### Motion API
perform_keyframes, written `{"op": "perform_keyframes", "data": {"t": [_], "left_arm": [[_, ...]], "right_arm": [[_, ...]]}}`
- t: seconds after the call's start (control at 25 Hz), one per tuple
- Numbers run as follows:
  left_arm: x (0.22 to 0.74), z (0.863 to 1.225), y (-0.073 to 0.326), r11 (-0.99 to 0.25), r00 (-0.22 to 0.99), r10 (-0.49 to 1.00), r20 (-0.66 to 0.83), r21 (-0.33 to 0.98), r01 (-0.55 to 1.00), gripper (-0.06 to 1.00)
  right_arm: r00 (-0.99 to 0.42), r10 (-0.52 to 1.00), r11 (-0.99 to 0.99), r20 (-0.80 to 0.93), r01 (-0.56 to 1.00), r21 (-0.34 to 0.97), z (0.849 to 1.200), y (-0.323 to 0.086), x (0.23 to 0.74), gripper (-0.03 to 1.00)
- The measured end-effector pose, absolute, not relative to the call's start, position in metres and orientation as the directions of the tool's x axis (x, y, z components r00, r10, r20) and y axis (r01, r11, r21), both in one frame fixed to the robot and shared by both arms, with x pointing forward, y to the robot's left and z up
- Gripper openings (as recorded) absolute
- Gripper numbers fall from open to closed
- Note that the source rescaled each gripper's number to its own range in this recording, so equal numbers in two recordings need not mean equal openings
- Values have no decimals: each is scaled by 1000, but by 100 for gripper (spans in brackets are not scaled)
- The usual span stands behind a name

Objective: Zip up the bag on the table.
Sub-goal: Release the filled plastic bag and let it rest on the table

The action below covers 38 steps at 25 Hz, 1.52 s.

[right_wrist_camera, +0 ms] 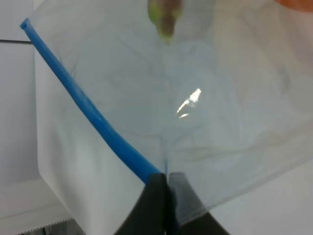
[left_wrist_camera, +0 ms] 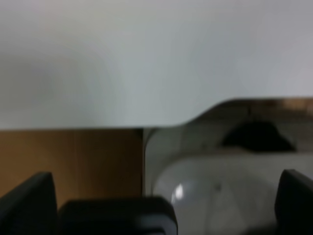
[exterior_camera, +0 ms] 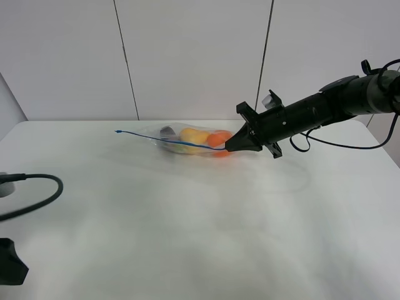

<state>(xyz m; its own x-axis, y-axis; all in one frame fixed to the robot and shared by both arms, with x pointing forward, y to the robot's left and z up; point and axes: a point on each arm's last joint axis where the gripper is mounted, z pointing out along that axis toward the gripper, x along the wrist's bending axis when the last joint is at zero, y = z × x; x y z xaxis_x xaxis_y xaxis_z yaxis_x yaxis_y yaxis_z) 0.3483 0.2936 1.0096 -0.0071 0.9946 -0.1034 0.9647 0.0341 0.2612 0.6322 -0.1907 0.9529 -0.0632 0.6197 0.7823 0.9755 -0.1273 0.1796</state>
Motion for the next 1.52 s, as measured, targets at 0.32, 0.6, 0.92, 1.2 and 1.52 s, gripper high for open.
{"op": "perform_keyframes", "data": {"t": [0.32, 0.6, 0.92, 1.2, 1.52], "left_arm": [[305, 1036, 293, 21, 34, 996, -86, 573, 819, 100], [270, 1047, 293, 18, 53, 996, -71, 752, 659, 100], [244, 1050, 296, -1, 42, 999, -25, 854, 520, 100], [235, 1049, 296, -1, 42, 999, -21, 885, 465, 100], [235, 1049, 296, -1, 43, 999, -22, 885, 465, 100]], "right_arm": [[-65, 620, -123, 782, 976, 179, 953, -191, 632, 0], [-65, 621, -123, 781, 976, 179, 953, -191, 632, 0], [-65, 621, -123, 781, 976, 179, 953, -191, 632, 0], [-65, 622, -125, 780, 976, 180, 953, -191, 632, 0], [-58, 620, -123, 783, 978, 170, 953, -191, 631, 24]]}}
